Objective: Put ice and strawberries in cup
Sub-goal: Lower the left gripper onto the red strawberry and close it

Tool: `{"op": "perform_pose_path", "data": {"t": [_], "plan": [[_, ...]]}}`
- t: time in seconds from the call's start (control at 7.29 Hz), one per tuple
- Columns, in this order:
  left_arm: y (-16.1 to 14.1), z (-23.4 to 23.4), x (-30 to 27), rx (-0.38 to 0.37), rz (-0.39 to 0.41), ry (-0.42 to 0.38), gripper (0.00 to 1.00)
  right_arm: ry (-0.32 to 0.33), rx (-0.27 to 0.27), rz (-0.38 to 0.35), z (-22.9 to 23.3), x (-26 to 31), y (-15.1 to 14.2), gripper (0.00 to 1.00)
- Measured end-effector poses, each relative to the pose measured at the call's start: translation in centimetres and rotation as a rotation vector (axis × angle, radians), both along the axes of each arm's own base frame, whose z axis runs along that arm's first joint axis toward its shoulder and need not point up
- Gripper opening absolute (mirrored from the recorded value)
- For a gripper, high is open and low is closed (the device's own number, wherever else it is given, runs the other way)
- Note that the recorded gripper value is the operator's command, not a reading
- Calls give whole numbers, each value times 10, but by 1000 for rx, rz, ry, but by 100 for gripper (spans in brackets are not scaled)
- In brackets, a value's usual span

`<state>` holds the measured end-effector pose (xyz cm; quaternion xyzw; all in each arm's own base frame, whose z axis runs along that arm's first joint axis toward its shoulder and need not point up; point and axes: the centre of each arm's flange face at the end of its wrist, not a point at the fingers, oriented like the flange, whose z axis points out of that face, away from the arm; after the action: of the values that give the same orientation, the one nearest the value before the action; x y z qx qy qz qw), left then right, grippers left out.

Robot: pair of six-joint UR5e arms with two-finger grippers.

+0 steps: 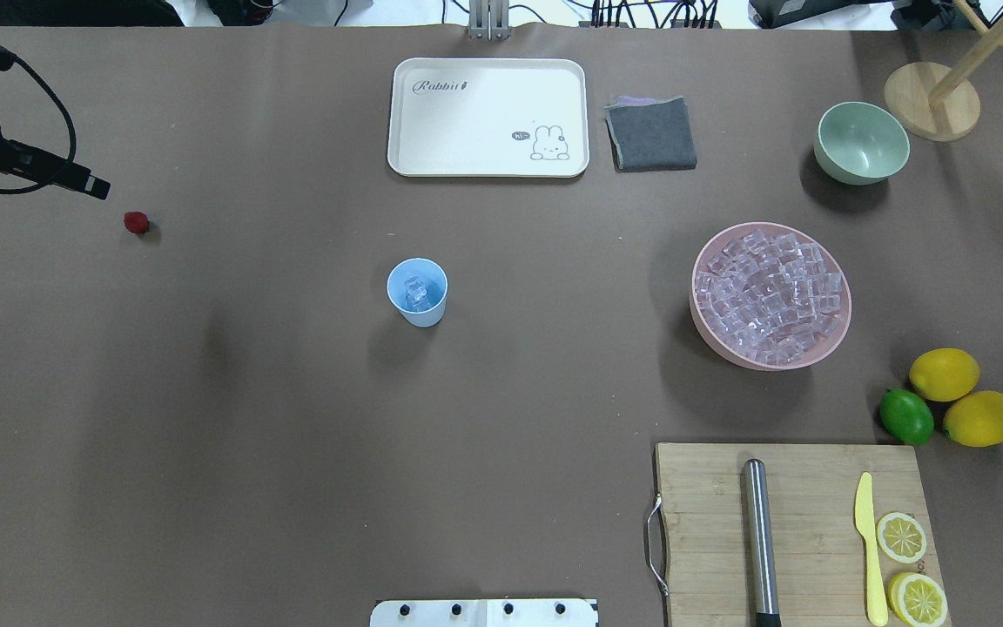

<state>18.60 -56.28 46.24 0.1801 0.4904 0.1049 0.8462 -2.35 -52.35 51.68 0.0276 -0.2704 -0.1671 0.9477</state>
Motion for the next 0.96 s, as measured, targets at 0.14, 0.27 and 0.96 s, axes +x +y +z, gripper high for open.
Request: {"op": "perform_pose_path", "data": {"t": [0.14, 0.27, 0.96], "plan": [[-1, 3, 0, -7, -1, -3, 99, -16, -12, 17, 43, 50, 32, 98], [-2, 7, 1, -15, -1, -6, 99, -23, -45, 69, 78, 89, 66, 98], [-36, 48, 64, 29, -102, -207, 99, -94, -97, 169, 125, 128, 117, 99]]}}
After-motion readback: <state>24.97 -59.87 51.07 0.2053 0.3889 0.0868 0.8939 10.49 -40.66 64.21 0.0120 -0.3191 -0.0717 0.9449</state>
